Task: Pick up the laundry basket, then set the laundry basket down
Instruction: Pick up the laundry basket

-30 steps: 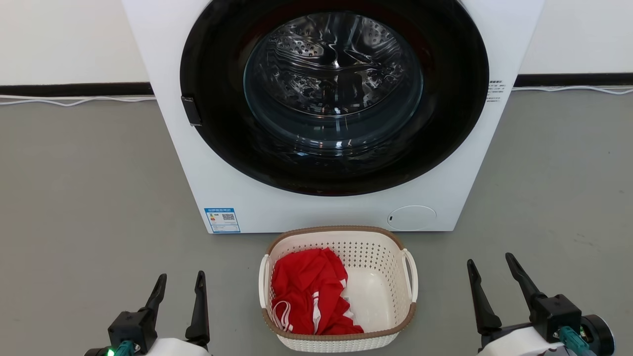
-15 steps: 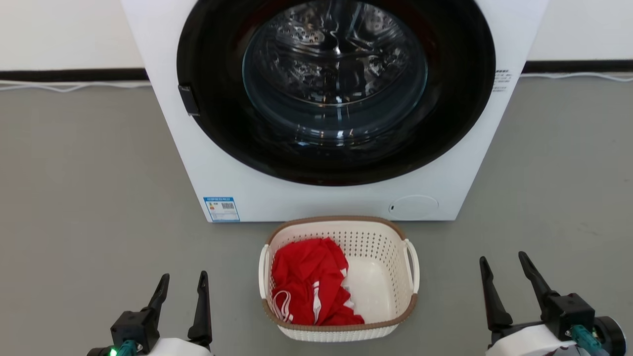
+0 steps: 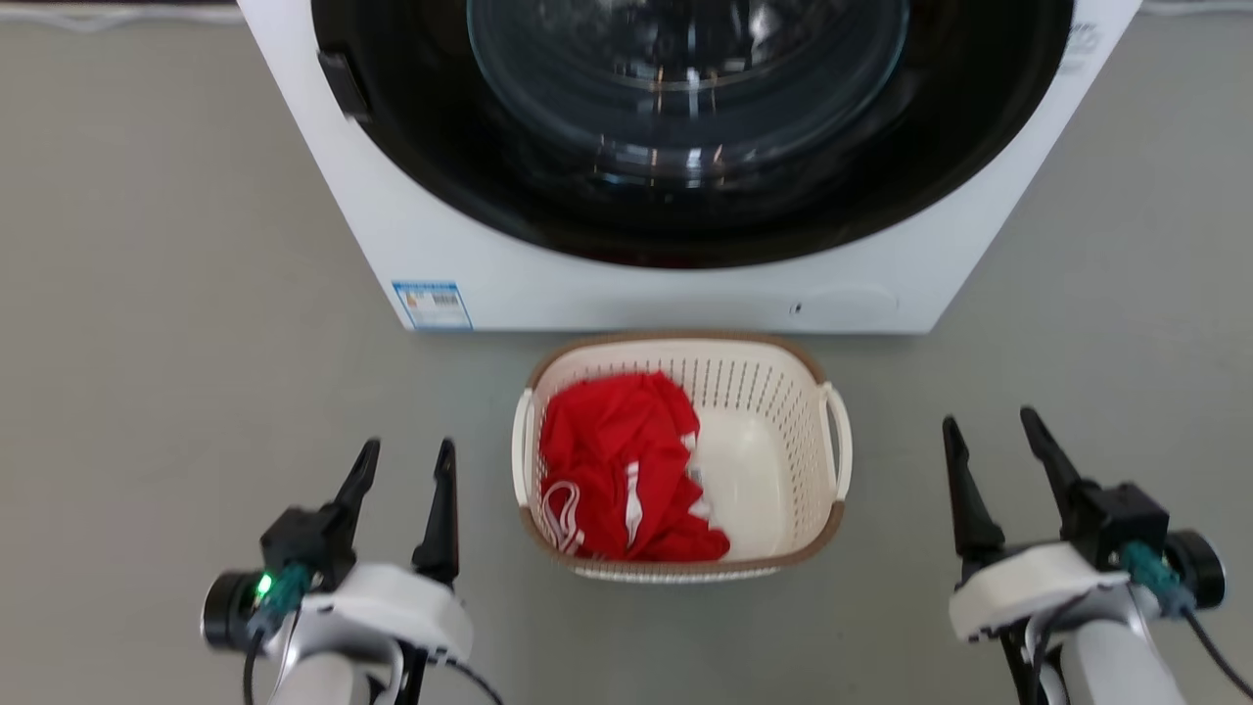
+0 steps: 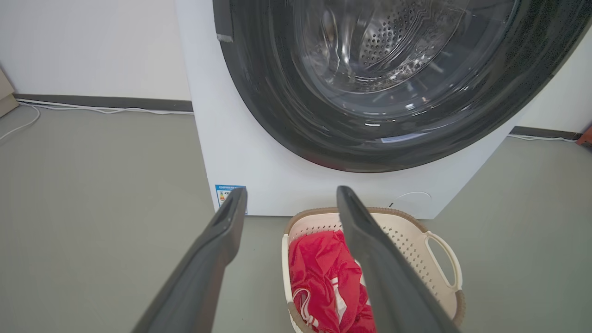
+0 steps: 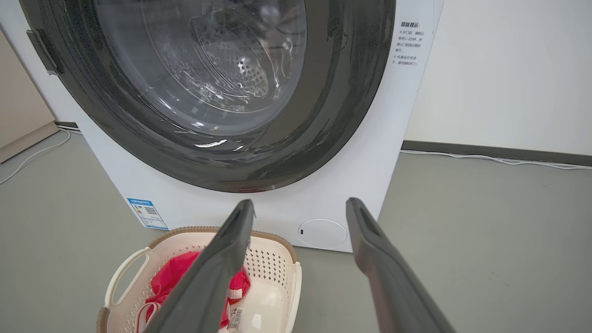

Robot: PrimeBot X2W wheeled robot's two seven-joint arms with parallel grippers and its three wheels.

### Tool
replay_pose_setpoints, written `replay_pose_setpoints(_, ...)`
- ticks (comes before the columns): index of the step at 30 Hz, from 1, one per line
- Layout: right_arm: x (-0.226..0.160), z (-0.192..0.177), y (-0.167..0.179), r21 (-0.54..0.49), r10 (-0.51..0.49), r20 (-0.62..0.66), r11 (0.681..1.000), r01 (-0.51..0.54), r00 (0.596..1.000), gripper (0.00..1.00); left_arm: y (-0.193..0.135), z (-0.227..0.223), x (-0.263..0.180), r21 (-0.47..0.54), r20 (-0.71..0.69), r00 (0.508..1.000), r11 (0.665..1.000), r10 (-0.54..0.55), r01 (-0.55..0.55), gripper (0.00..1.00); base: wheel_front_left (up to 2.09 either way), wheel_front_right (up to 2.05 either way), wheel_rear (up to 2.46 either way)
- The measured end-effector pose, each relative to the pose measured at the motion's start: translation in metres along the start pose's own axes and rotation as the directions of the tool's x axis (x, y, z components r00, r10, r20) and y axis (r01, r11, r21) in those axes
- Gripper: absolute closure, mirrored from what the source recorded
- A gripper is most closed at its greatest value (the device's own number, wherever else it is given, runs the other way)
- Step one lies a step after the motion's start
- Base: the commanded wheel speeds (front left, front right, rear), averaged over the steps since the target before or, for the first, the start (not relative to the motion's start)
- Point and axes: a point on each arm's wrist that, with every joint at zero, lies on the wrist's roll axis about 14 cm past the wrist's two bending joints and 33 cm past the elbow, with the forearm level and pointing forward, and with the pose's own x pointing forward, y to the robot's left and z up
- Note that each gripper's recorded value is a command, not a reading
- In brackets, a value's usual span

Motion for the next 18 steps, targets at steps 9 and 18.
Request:
replay_pose_setpoints(9, 0.051, -0.035, -0.001, -0.013, 0.002, -0.097, 1.0, -0.004, 0.995, 0.0, -0.01, -0.034, 0.048, -0.005, -0.095, 0.995, 0.999, -0.04, 0.04, 0.0, 0.0, 0.0, 0.0)
replay_pose_setpoints(18, 0.087, -0.085, 0.002, -0.016, 0.011, -0.216, 1.0, -0.015, 0.976, 0.0, -0.017, -0.082, 0.081, 0.004, -0.221, 0.972, 0.997, -0.076, 0.078, 0.0, 0.0, 0.0, 0.0)
